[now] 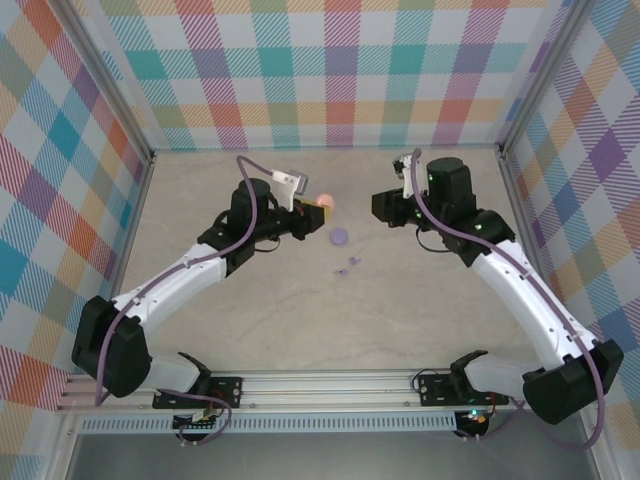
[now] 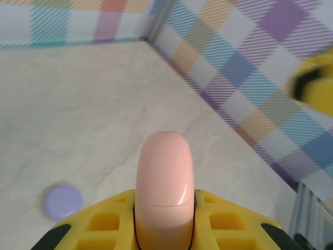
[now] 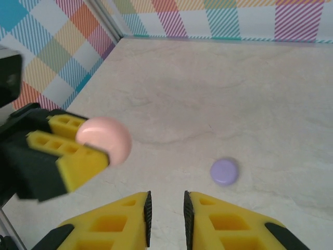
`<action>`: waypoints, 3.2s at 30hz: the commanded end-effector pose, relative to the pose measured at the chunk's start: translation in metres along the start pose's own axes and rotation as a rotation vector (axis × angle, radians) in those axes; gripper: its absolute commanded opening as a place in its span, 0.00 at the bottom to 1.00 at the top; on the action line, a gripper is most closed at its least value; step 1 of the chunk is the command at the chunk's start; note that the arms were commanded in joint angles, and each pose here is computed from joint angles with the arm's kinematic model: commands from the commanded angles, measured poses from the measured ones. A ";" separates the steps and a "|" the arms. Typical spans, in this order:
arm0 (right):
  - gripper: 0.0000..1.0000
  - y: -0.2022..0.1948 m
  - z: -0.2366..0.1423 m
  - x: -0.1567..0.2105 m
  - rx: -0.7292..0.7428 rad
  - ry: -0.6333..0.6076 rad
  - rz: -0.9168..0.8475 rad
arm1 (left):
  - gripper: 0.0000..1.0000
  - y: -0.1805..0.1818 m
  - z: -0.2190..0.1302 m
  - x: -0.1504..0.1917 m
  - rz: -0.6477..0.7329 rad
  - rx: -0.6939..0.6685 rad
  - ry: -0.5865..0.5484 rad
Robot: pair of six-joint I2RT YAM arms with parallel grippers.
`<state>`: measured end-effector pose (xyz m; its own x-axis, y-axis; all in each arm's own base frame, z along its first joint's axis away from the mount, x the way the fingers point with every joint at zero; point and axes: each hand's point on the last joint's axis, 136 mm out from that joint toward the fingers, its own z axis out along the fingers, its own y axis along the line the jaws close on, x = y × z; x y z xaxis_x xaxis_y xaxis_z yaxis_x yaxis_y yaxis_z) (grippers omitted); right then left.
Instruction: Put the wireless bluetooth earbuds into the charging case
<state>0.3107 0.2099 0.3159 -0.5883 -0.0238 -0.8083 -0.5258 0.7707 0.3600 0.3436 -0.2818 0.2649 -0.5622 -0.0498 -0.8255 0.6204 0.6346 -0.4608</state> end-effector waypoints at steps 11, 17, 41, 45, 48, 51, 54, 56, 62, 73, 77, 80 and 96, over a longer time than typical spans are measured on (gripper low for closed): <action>0.25 -0.007 -0.001 0.038 0.015 0.076 0.017 | 0.08 0.129 0.015 0.047 -0.374 -0.339 0.267; 0.26 -0.008 0.001 0.043 0.011 0.092 0.028 | 0.08 0.159 0.033 0.069 -0.391 -0.382 0.374; 0.26 -0.014 0.002 0.049 0.043 0.109 0.046 | 0.10 0.223 0.085 0.118 -0.517 -0.435 0.539; 0.26 -0.015 0.003 0.051 0.044 0.114 0.048 | 0.14 0.229 0.084 0.122 -0.512 -0.459 0.552; 0.26 -0.015 0.004 0.052 0.043 0.117 0.050 | 0.20 0.233 0.082 0.125 -0.508 -0.482 0.562; 0.26 -0.016 0.004 0.053 0.046 0.118 0.051 | 0.37 0.235 0.081 0.125 -0.502 -0.495 0.562; 0.27 -0.016 0.005 0.054 0.047 0.122 0.053 | 0.52 0.236 0.078 0.124 -0.486 -0.508 0.563; 0.27 -0.017 0.006 0.056 0.048 0.127 0.053 | 0.59 0.234 0.076 0.121 -0.470 -0.506 0.553; 0.28 -0.023 0.012 0.064 0.066 0.150 0.067 | 0.76 0.230 0.059 0.098 -0.384 -0.547 0.522; 0.32 -0.039 0.049 0.091 0.079 0.268 0.120 | 0.72 0.164 0.038 0.048 -0.342 -0.345 0.423; 0.33 -0.043 0.071 0.095 0.044 0.296 0.166 | 0.68 0.136 0.050 0.051 -0.411 -0.209 0.427; 0.35 -0.045 0.089 0.098 0.005 0.326 0.213 | 0.65 0.125 0.061 0.063 -0.416 -0.174 0.454; 0.36 -0.092 0.166 0.137 -0.034 0.493 0.491 | 0.51 0.131 0.109 0.120 -0.554 -0.157 0.494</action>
<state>0.3715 0.2322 0.0878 -0.9671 0.0142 -0.2541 -0.1463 0.7861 0.6005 0.4135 -0.2763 0.0700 -0.9728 -0.0508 -0.2262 0.1133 0.7469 -0.6552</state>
